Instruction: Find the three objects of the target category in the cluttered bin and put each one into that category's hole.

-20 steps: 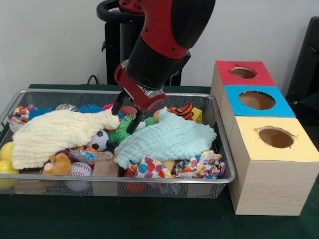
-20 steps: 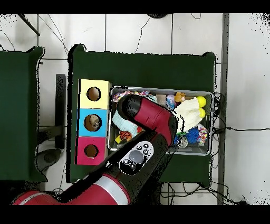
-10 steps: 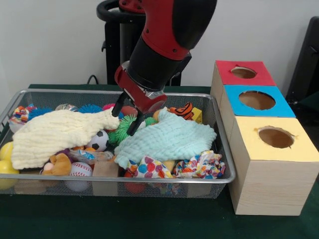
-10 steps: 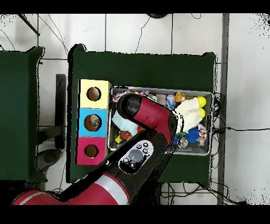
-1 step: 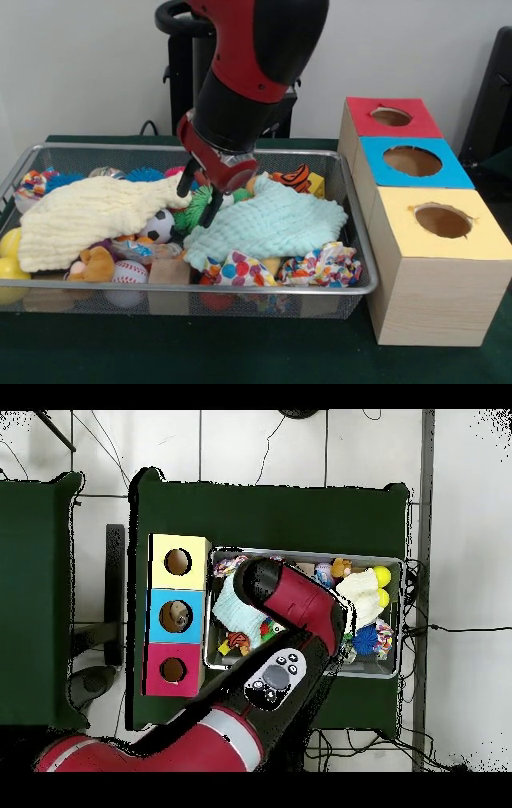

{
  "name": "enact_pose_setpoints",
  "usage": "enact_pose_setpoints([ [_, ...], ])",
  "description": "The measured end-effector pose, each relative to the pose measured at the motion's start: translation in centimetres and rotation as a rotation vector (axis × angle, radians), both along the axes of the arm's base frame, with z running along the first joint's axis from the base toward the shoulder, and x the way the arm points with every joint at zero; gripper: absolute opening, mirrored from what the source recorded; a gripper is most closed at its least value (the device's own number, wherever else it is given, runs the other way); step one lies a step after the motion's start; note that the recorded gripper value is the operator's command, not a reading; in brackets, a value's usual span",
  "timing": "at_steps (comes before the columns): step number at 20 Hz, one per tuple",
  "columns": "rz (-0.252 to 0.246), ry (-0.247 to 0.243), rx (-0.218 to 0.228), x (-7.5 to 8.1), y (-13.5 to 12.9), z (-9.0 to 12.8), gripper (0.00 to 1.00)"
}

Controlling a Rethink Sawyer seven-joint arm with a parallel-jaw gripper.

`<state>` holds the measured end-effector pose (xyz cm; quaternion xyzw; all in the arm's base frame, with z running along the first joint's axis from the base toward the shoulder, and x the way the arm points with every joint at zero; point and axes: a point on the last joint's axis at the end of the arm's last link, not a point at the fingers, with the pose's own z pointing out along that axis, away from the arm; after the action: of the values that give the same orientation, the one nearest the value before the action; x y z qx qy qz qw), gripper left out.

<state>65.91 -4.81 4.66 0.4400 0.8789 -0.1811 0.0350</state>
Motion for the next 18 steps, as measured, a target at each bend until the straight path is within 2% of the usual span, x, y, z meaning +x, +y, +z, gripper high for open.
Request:
enact_pose_setpoints([
  [1,-0.006,-0.003,0.005,0.0,-0.1,-0.1,1.00],
  [3,-0.052,-0.027,0.044,0.5,-0.8,-1.0,1.00],
  [8,-0.109,-0.071,0.093,1.2,-2.2,-2.7,1.00],
  [12,-0.135,-0.090,0.118,1.2,-3.1,-4.4,1.00],
  [18,-0.142,-0.071,0.120,0.5,-3.5,-6.0,1.00],
])
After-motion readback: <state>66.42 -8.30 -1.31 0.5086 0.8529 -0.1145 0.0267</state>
